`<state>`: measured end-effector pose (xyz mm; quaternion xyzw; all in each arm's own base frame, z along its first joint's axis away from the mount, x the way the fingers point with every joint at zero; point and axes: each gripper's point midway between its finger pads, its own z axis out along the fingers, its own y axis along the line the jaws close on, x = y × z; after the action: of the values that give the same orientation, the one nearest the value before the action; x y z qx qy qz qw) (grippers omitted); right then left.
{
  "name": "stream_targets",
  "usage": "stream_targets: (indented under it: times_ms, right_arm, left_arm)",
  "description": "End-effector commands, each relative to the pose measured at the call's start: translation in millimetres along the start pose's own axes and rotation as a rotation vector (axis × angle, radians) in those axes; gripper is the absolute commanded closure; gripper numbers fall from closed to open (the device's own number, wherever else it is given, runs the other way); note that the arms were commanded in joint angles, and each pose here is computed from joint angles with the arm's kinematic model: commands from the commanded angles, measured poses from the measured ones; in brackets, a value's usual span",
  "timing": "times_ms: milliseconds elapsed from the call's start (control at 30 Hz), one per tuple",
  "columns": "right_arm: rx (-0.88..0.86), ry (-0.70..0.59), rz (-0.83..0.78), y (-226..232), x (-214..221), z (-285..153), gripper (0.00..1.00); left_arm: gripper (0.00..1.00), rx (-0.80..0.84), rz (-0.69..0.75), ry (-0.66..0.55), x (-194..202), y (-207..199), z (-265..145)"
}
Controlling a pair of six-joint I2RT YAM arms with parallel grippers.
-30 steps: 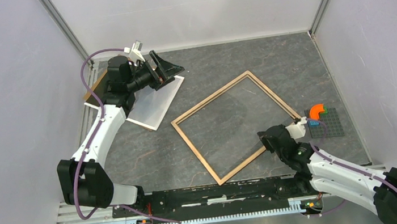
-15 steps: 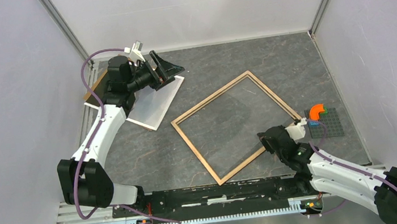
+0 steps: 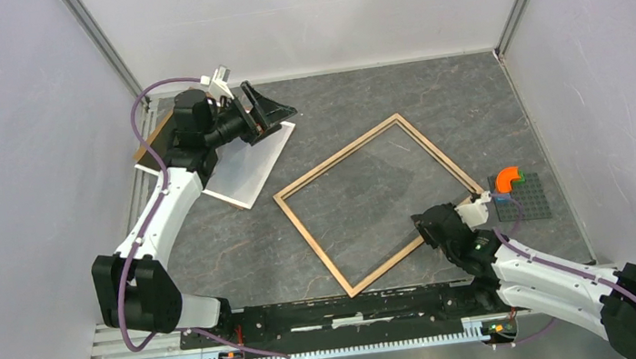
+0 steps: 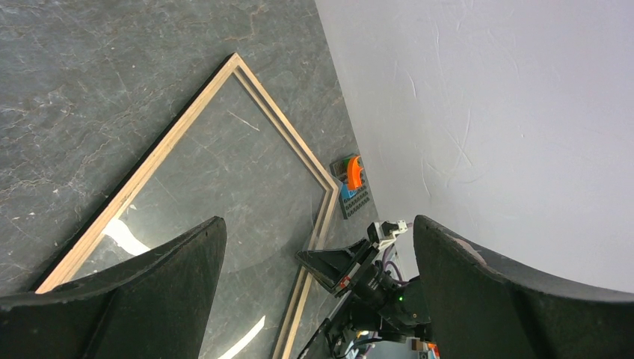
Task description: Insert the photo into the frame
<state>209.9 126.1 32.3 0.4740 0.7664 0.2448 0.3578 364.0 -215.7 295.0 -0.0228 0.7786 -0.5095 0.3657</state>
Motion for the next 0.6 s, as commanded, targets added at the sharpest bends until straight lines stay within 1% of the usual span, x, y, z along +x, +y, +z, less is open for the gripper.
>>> stream_targets:
  times_ms: [0,333,567]
  right_arm:
    - [0.039,0.044,-0.03,-9.3,8.3,-3.3,1.0]
    - [0.028,0.04,-0.027,-8.9,5.1,-7.1,1.0]
    - [0.009,0.066,-0.039,-6.7,11.5,-5.2,1.0]
  left_arm:
    - [0.0,0.048,0.011,-0.006,-2.4,-13.3,-0.4]
    - [0.0,0.048,0.009,-0.003,-1.6,-13.3,0.2]
    - [0.0,0.046,0.009,0.0,-0.8,-11.8,1.6]
